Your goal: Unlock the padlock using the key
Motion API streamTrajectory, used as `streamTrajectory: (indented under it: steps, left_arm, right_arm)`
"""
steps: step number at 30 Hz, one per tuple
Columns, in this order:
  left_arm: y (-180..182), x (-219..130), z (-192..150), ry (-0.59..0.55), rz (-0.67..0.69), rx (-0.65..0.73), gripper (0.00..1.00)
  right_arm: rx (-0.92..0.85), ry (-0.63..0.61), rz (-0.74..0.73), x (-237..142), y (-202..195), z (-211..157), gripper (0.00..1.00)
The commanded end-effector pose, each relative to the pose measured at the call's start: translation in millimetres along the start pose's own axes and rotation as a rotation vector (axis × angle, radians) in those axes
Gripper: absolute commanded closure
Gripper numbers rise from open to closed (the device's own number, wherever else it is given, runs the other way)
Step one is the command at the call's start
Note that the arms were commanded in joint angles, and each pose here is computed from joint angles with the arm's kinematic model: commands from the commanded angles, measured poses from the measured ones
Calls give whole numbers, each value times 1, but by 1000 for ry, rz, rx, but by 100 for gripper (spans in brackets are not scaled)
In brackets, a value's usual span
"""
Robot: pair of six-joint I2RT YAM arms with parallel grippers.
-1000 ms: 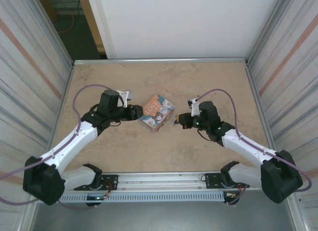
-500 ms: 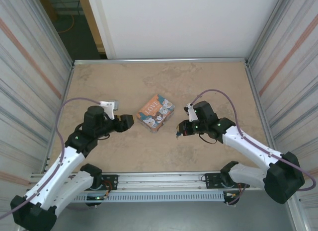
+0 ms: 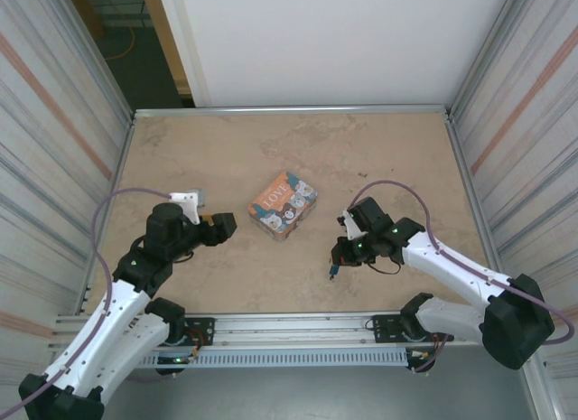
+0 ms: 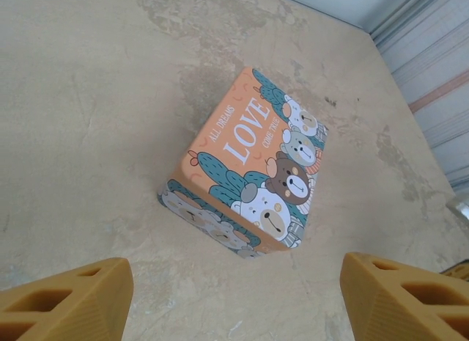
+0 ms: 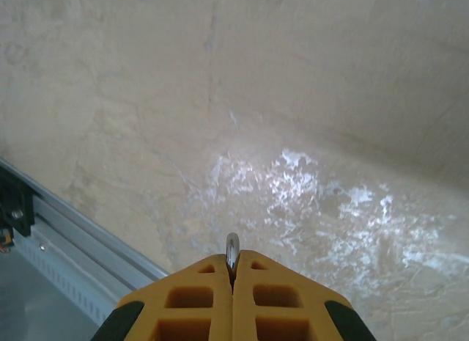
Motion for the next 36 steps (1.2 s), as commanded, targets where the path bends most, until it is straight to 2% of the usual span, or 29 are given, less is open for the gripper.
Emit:
streamTrajectory:
  steps: [1,12,36]
  left_arm:
    - [6,0,-4,1,27,11,24]
    - [7,0,-7,9,33,10,23]
    - [13,-2,-10,8,61,3,22]
  right_arm:
    - [34,81,-7,6,-2,-14,100]
    - [12,155,-60,36,-4,-19,100]
    - [-19,240,-55,78,3,-14,100]
Point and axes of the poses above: each hand's point on the last joint's axis, 136 mm out from that joint toward the fingers, its own x axis out along the fingers, its own y axis along the line the jaws close on, z = x × y, the point moved 4 cm from there along -x, back along the fingers, and after that the axes turned 7 degrees about x, right-handed, at the moved point
